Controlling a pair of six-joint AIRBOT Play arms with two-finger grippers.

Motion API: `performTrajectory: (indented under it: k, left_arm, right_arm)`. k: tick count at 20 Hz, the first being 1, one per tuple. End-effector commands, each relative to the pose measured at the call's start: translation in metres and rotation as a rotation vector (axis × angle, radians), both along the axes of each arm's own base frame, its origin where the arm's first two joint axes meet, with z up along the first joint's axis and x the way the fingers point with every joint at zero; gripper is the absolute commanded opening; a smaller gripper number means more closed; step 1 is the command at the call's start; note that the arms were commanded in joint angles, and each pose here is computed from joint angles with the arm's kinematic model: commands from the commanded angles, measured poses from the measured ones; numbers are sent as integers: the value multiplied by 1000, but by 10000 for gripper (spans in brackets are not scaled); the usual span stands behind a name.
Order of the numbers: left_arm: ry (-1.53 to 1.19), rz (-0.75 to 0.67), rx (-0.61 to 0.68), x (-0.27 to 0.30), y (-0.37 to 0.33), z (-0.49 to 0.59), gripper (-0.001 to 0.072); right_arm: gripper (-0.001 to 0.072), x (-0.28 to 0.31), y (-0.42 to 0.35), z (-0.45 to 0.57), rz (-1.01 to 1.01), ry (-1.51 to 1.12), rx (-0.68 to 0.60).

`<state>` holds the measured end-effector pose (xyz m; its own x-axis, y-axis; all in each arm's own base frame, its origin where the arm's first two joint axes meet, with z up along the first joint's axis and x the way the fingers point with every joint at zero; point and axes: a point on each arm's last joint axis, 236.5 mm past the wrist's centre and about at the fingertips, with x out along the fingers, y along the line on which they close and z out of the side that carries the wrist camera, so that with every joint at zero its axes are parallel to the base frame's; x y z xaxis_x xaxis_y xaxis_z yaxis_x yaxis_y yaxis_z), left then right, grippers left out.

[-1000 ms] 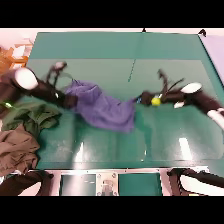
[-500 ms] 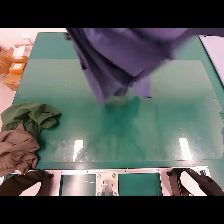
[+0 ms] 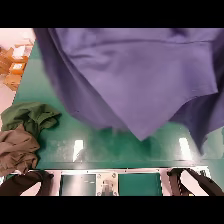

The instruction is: Fold the shirts.

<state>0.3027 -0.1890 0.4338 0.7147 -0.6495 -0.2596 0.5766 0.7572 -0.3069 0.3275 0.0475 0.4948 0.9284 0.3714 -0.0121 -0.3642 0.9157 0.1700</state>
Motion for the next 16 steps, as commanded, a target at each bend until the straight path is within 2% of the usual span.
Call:
performTrajectory:
  k: [1, 4, 6, 10, 13, 14, 15, 16]
  left_arm:
    - [204, 72, 124, 67, 3, -102, 26]
    - [392, 80, 224, 142, -9, -219, 25]
    - [494, 88, 246, 184, -19, -295, 26]
    - [622, 82, 231, 228, -37, -414, 25]
    - [697, 72, 198, 231, -43, -455, 35]
    - [721, 72, 186, 230, -37, -455, 330]
    - [750, 63, 179, 228, -28, -449, 580]
    - [793, 43, 188, 221, -14, -441, 590]
  right_arm:
    - [12, 74, 23, -96, 125, 234, 14]
    - [11, 158, 36, -224, 144, 480, 50]
    - [11, 198, 41, -316, 161, 662, 86]
    - [11, 227, 35, -457, 140, 939, 165]
    - [13, 230, 24, -492, 111, 1012, 206]
    - [78, 229, 16, -488, 105, 1011, 212]
    - [245, 226, 8, -480, 114, 1015, 212]
    - [300, 217, -3, -468, 132, 1031, 207]
